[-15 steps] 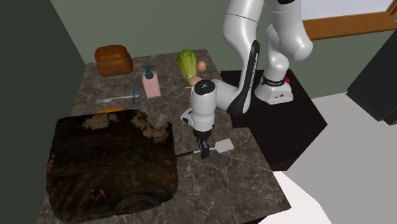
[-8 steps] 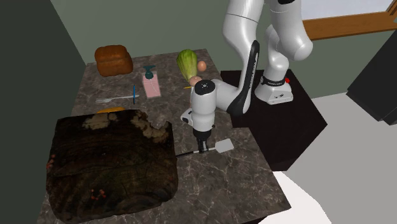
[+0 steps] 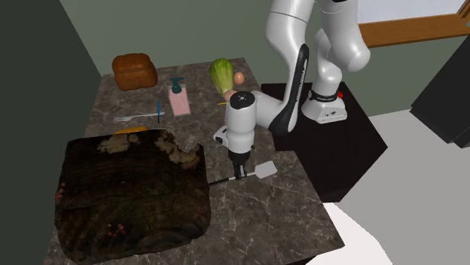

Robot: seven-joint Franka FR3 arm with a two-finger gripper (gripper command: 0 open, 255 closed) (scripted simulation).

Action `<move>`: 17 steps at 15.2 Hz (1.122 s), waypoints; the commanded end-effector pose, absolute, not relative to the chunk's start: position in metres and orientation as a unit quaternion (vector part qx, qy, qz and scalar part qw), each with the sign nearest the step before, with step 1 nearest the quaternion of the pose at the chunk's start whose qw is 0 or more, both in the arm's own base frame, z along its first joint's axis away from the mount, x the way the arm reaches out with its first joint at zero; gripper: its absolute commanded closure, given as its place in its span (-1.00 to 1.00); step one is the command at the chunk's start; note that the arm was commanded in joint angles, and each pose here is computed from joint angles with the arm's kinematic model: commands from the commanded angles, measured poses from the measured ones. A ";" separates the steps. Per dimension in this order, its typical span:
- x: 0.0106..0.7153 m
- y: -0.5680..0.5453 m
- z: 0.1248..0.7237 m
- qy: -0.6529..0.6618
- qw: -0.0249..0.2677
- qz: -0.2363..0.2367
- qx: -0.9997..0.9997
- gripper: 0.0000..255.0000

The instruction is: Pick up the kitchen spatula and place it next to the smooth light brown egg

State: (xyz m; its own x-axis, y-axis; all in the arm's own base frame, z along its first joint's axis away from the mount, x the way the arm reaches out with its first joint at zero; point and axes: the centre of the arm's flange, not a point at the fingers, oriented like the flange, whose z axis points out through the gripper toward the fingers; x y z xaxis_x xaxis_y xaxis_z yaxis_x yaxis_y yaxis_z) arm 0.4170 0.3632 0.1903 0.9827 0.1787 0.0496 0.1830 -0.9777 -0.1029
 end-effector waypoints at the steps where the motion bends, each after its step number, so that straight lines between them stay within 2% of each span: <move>1: 0.417 0.364 0.200 -0.091 0.053 -0.020 -0.994 1.00; 17: 0.417 0.364 0.285 -0.091 0.053 -0.020 -0.994 1.00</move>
